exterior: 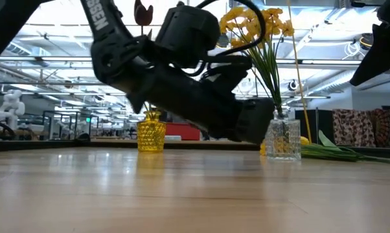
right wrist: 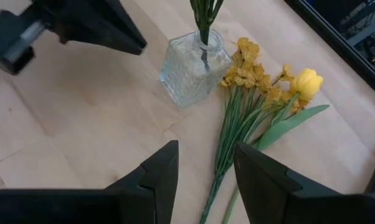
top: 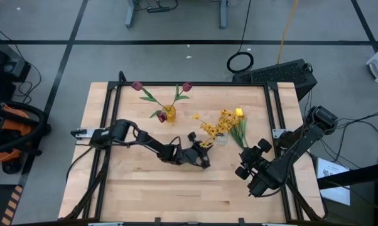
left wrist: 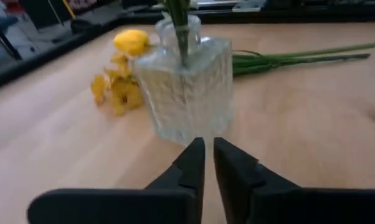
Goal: Sort flowers into vase by color
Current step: Put the yellow flower into the transparent vase
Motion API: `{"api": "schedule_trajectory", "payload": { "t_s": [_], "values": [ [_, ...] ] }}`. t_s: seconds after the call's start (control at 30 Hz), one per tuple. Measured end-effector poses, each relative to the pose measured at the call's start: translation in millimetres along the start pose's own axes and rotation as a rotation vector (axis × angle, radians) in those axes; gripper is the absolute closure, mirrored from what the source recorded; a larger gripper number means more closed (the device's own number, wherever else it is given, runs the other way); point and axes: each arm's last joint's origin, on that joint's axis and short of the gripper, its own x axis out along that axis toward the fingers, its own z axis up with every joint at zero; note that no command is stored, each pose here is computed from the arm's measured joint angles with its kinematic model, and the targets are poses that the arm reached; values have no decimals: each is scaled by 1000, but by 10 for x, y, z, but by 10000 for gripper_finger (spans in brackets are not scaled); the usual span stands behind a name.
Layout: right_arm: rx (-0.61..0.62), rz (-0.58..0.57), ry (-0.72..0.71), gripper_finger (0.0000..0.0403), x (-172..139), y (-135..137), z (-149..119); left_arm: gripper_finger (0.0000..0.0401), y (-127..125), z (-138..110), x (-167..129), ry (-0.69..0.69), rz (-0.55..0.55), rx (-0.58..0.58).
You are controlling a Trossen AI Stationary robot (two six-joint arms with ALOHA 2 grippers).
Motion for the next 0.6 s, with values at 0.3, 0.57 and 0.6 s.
{"api": "schedule_trajectory", "payload": {
  "t_s": [0.3, 0.57, 0.6],
  "values": [
    [2, 1, 1, 257, 0, 1, 0, 388, -2, 146, 171, -18, 14, 51],
    [4, 1, 1, 257, 0, 1, 0, 389, -17, 157, 178, -13, -12, 54],
    [4, 1, 1, 257, 0, 1, 0, 389, -10, 159, 183, -13, -14, 53]
  ]
}}
